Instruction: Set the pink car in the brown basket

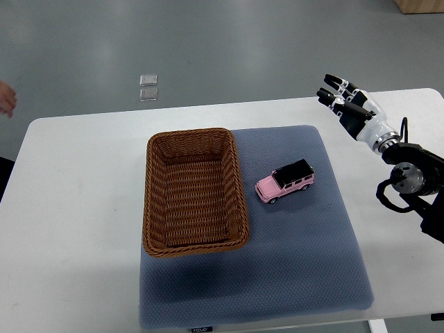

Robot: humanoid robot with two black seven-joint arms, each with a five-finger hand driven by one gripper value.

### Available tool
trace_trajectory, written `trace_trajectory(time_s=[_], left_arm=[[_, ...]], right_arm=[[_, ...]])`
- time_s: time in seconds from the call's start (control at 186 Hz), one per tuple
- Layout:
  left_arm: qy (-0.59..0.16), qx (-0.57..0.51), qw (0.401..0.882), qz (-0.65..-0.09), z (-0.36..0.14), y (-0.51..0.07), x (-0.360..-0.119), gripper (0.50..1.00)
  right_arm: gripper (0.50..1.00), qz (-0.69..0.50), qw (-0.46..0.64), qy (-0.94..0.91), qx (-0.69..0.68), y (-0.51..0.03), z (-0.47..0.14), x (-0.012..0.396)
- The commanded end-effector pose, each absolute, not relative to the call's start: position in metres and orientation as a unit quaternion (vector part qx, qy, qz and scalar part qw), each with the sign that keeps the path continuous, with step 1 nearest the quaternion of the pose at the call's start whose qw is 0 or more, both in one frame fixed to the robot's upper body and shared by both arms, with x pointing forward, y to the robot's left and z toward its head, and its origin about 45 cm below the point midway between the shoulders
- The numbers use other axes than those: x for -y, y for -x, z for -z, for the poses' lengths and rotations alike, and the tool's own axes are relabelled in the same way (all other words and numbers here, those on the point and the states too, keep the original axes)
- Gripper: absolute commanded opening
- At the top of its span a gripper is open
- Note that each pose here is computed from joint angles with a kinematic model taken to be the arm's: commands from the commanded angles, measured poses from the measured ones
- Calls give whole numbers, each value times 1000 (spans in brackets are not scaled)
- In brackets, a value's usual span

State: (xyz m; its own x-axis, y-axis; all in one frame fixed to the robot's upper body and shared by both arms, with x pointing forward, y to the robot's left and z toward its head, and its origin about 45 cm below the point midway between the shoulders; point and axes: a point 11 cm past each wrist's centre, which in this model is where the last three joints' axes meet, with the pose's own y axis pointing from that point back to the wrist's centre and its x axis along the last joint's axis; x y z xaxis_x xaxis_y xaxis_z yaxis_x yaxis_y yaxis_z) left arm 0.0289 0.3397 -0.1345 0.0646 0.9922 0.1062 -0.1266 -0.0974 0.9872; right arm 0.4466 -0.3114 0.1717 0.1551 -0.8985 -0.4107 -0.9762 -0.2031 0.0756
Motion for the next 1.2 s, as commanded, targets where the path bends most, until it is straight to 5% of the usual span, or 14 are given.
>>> trace_trajectory(time_s=[0.0, 0.747, 1.194], left_arm=[[-510, -423, 522, -537, 134, -29, -340, 1000], [-511, -423, 521, -537, 134, -29, -340, 1000], [-511, -423, 521, -537, 134, -29, -340, 1000]], right_arm=[[909, -188, 106, 758, -615, -446, -172, 310], [907, -40, 33, 883, -467, -439, -205, 290], [899, 204, -171, 915, -303, -421, -210, 263]])
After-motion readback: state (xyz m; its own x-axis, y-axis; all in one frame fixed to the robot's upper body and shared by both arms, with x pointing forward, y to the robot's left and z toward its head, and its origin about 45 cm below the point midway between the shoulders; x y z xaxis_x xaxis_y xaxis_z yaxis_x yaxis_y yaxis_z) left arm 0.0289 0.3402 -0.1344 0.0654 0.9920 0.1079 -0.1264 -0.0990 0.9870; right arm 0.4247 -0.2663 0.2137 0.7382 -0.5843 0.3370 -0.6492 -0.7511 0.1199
